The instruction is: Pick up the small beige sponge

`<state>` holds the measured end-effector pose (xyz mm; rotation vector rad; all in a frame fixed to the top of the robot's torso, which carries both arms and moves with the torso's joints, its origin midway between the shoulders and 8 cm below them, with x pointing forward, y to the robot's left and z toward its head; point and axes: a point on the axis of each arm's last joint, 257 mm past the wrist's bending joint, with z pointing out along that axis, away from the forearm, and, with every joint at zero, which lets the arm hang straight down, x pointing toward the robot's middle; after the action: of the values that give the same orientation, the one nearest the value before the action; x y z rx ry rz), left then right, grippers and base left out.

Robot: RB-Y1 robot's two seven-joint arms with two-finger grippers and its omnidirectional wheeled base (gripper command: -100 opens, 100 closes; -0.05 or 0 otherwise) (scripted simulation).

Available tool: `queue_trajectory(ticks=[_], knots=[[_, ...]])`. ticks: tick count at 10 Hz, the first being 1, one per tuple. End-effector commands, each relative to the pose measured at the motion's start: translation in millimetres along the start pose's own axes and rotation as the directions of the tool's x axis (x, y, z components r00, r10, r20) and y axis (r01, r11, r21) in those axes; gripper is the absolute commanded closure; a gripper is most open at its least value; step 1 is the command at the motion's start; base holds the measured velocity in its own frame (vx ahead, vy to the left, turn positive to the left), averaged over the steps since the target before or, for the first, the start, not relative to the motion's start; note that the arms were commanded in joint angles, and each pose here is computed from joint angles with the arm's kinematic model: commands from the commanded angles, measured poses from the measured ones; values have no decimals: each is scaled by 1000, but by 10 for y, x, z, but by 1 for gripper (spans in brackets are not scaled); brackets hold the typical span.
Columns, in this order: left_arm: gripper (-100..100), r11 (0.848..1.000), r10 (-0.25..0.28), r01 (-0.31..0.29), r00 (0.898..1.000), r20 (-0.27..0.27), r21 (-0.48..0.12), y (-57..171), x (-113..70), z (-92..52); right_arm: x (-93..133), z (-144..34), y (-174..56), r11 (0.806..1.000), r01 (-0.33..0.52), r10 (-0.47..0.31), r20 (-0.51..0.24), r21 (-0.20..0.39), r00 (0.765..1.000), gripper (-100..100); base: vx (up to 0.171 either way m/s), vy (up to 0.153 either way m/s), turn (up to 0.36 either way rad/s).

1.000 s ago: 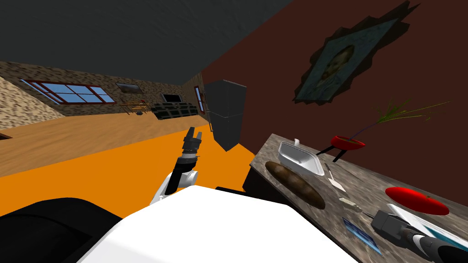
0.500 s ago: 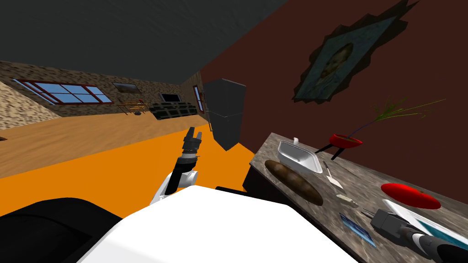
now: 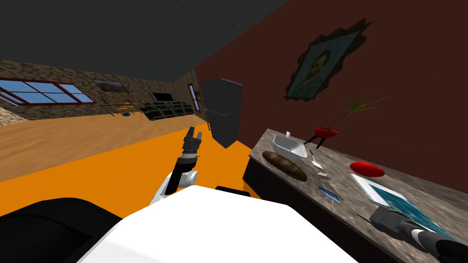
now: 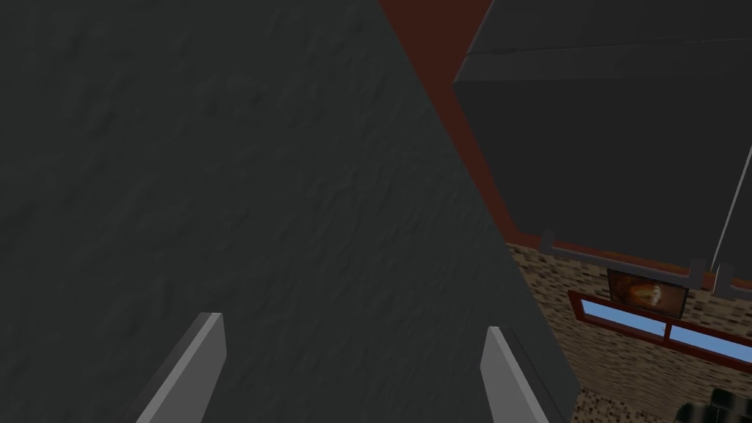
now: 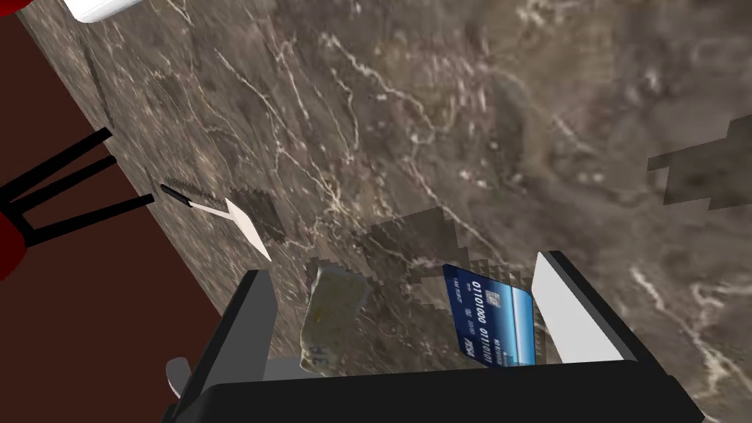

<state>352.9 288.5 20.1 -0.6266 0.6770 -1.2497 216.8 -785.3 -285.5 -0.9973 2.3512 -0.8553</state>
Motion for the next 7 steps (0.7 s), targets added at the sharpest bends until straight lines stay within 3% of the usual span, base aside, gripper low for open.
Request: queue_trajectory(ticks=[1,3,4,7], knots=[[0,1000,0,0,1000,0,0,0,0,0,-21,0,-87,1000,-20,20,6,19,1000,-100,-187,71,-123],[0,1000,0,0,1000,0,0,0,0,0,-35,-5,-97,995,-95,95,25,21,995,-100,-164,68,-165],[0,1000,0,0,1000,0,0,0,0,0,-52,-13,-109,993,-119,119,34,17,992,-100,-7,45,-1],[0,1000,0,0,1000,0,0,1,-1,-2,-79,-47,-143,987,-163,163,47,5,986,-100,202,-16,139]])
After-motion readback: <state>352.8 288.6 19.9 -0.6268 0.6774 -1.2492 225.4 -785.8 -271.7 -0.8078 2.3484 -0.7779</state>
